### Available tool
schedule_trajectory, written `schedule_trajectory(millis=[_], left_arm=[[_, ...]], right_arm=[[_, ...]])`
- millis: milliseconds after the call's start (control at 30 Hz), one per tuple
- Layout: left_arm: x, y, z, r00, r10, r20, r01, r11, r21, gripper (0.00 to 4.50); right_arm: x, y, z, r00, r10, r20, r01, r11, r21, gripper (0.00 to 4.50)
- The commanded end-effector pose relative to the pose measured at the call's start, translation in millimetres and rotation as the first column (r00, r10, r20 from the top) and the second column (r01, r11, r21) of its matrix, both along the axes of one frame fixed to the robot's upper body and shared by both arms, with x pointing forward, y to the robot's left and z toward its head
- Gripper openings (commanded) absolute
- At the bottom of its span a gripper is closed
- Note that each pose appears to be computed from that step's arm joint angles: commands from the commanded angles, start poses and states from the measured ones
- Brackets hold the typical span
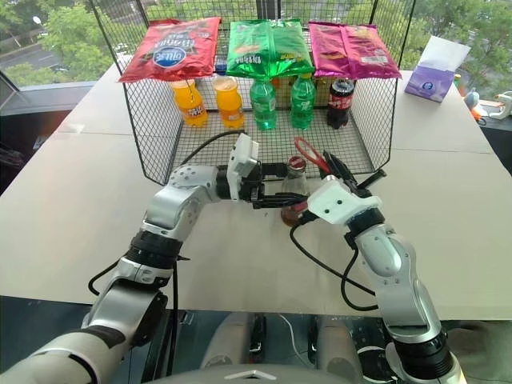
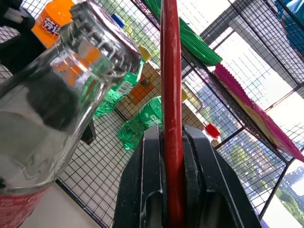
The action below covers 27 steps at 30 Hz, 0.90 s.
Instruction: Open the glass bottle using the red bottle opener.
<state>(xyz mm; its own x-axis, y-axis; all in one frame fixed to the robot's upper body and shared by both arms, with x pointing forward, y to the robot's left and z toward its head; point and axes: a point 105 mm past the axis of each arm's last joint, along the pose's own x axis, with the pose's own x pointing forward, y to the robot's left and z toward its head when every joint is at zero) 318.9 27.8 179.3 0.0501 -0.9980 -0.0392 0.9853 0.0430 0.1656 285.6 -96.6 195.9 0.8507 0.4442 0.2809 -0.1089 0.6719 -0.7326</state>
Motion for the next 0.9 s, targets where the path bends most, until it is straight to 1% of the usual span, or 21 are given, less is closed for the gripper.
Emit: schedule_trajectory(millis=[33, 100, 333, 467, 567, 633, 667, 733, 900], left_arm=[[-3.4, -4.8, 12.3, 0.998, -0.029, 0.049, 0.030, 1.000, -0.006, 2.11], [-4.1, -5.5, 13.7, 0.998, -0.034, 0.051, 0.034, 0.999, -0.006, 1.99], [-3.2, -4.6, 16.2, 0.998, -0.036, 0.051, 0.037, 0.999, -0.005, 1.99], [-3.1, -2.4, 12.9, 0.998, -0.035, 0.047, 0.035, 0.999, -0.002, 1.99], [-4.4, 0.2, 8.8, 0.999, -0.047, 0.021, 0.047, 0.999, 0.011, 1.99], [-3.3, 2.6, 6.6, 0.999, -0.037, 0.025, 0.036, 0.999, 0.017, 2.72], [-2.7, 3.5, 5.7, 0.999, -0.032, 0.026, 0.032, 0.999, 0.020, 2.98], [-2.1, 4.3, 4.5, 0.999, -0.029, 0.027, 0.028, 0.999, 0.023, 3.96], [-1.0, 3.5, 3.0, 0.999, -0.028, 0.030, 0.027, 0.999, 0.025, 3.96]], right_arm=[[-6.9, 1.6, 14.4, 0.998, 0.012, 0.060, -0.013, 1.000, 0.011, 0.00], [-7.1, 1.3, 14.4, 0.998, 0.011, 0.060, -0.011, 1.000, 0.014, 0.00], [-10.7, -2.3, 15.7, 0.998, 0.004, 0.064, -0.007, 0.999, 0.043, 0.00], [-15.7, -1.3, 15.8, 0.998, 0.018, 0.067, -0.021, 0.999, 0.047, 0.00], [-18.1, 1.2, 12.6, 0.998, 0.032, 0.063, -0.034, 0.999, 0.031, 0.00], [-18.3, 1.7, 11.9, 0.998, 0.035, 0.060, -0.037, 0.999, 0.032, 0.00], [-18.3, 2.2, 11.6, 0.998, 0.038, 0.059, -0.040, 0.999, 0.034, 0.00], [-18.3, 3.1, 11.2, 0.997, 0.042, 0.058, -0.044, 0.998, 0.034, 0.00], [-18.5, 7.7, 10.4, 0.996, 0.067, 0.059, -0.069, 0.997, 0.024, 0.00]])
